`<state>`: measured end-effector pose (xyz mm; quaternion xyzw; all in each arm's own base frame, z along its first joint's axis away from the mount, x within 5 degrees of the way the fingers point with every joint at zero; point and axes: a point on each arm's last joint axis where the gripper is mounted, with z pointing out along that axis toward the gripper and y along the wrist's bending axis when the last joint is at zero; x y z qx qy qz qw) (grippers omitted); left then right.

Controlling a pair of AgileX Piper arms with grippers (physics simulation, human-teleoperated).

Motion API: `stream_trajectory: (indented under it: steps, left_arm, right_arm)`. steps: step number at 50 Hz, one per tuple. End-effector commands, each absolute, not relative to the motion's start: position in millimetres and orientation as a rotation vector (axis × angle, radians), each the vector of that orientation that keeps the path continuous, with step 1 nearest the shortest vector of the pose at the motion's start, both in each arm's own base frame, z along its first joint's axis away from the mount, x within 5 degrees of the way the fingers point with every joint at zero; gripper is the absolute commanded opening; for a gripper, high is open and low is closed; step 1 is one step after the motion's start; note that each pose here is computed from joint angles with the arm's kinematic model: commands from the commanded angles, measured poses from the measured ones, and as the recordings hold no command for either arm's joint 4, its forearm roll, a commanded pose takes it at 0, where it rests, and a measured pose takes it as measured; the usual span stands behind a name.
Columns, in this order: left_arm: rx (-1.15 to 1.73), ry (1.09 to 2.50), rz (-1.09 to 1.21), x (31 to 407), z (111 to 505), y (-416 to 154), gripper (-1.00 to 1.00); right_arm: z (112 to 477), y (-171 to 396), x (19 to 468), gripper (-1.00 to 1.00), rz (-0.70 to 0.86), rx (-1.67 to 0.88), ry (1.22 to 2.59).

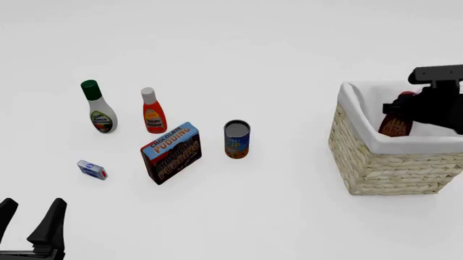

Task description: Pick the bbq sauce and place it in the basket.

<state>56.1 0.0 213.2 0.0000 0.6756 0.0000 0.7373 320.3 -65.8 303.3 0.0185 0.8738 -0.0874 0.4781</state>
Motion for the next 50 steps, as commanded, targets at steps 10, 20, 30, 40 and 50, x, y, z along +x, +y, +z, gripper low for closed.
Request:
stream_trajectory:
  steps: [10,20,30,40,50]
  left_arm:
    - [0.0,1.484,0.0,56,213,0,1.0]
    - [0.0,1.484,0.0,56,213,0,1.0]
    - [0.0,1.484,0.0,56,213,0,1.0]
    - [0.0,1.484,0.0,56,213,0,1.0]
    - [0.0,1.484,0.0,56,213,0,1.0]
  right_arm:
    - [290,-71,336,-1.0,-0.21,0.062,2.144]
    - [290,-72,337,1.0,-0.213,0.059,2.145]
    - [292,-72,337,1.0,-0.215,0.057,2.141]
    - [296,-72,335,1.0,-0.217,0.058,2.134]
    - [305,-70,330,1.0,-0.218,0.053,2.12]
